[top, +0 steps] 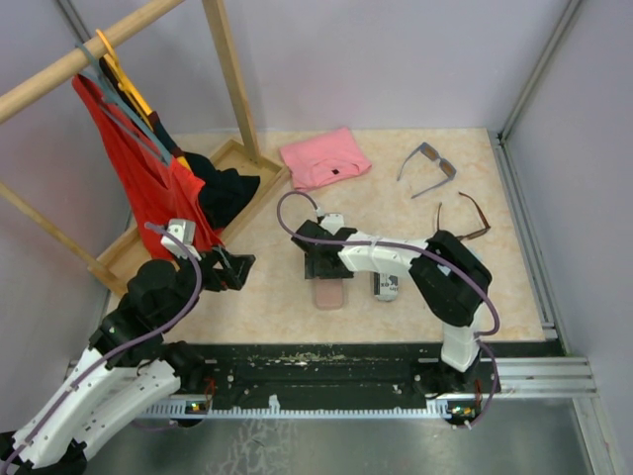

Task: Organize the sunglasses
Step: Place the sunglasses case at the center of the board, then open the sunglasses case at the center of the board.

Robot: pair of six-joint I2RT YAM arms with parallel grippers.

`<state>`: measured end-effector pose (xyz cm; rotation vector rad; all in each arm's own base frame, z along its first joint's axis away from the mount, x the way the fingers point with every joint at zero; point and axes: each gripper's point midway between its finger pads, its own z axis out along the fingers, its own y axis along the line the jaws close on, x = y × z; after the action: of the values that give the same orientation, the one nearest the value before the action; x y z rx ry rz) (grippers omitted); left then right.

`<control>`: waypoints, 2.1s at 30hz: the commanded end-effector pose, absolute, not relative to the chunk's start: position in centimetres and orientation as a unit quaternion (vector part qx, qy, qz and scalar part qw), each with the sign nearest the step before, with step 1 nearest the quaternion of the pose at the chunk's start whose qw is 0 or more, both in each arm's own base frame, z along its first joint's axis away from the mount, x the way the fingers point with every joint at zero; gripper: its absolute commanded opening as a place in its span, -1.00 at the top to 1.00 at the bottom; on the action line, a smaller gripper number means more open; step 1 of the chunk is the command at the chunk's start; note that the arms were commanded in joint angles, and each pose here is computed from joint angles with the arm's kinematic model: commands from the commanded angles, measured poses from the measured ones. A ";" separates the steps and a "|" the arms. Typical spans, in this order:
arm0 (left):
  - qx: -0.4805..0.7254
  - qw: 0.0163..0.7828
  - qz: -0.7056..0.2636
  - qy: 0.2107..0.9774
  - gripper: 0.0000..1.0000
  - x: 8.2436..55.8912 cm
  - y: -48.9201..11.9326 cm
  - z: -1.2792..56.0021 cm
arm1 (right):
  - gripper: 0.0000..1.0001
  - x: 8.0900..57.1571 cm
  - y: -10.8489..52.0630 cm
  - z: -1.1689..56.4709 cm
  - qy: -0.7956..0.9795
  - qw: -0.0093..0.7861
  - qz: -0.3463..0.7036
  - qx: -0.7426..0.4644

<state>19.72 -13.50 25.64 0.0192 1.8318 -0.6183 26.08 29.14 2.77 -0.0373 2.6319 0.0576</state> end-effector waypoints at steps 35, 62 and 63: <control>-0.045 0.454 -0.150 0.877 -0.91 23.3 -25.8 17.3 | -0.97 27.0 13.2 18.4 0.859 0.493 0.129 0.059; -0.027 0.340 -0.007 0.940 -0.81 25.2 -31.9 5.4 | -0.96 24.2 10.5 16.8 0.841 0.513 0.139 0.106; -0.027 0.341 -0.008 0.940 -0.80 25.2 -31.9 5.3 | -0.96 24.2 10.6 16.9 0.841 0.512 0.141 0.104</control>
<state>24.98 -32.10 5.40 -0.0255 2.4544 -0.0288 23.65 10.44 15.94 0.2455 2.0585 0.3265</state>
